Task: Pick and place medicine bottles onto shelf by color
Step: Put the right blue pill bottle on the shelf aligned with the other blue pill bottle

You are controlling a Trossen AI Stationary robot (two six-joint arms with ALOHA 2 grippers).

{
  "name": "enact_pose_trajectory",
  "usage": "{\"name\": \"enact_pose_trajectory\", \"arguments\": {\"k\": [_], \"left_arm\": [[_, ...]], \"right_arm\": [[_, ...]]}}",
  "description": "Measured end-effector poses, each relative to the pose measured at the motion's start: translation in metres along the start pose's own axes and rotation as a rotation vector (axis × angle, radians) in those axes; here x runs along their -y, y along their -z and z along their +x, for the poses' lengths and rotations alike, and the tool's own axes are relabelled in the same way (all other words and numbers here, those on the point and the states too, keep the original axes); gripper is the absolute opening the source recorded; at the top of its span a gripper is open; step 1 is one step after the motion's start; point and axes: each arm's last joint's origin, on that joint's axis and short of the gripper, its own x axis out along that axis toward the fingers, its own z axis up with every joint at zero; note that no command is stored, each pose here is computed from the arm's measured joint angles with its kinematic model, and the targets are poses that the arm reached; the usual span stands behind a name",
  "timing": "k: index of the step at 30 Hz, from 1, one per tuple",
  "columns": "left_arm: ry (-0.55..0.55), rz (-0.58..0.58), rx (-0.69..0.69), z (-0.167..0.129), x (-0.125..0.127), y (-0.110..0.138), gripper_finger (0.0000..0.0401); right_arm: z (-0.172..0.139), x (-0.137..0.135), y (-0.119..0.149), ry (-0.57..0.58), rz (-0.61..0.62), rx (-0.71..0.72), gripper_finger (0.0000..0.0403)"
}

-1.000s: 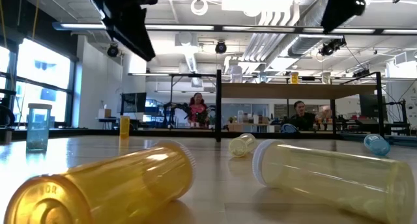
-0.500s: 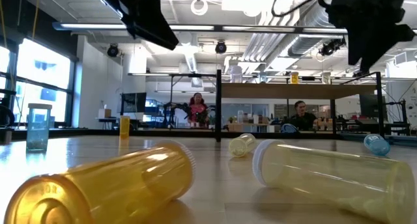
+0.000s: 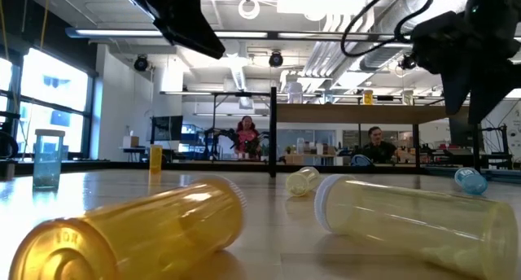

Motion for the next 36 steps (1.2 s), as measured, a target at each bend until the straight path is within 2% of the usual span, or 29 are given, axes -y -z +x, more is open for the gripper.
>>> {"name": "enact_pose_trajectory", "arguments": {"k": [8, 22, 31, 36], "left_arm": [[-0.001, 0.024, -0.001, 0.0, 0.0, 0.0, 0.0175], [-0.004, 0.039, 0.005, 0.0, 0.0, -0.001, 0.0175], [-0.003, 0.04, 0.004, 0.0, 0.0, 0.0, 0.0175], [-0.003, 0.073, 0.003, 0.0, 0.0, 0.0, 0.0175]], "right_arm": [[0.017, 0.008, 0.002, 0.019, 0.092, -0.01, 0.0181], [0.043, -0.001, 0.015, 0.118, 0.151, 0.002, 0.0181], [0.06, -0.01, 0.017, 0.108, 0.208, 0.028, 0.0181], [0.069, -0.01, 0.018, 0.154, 0.24, 0.026, 0.0181]]}}
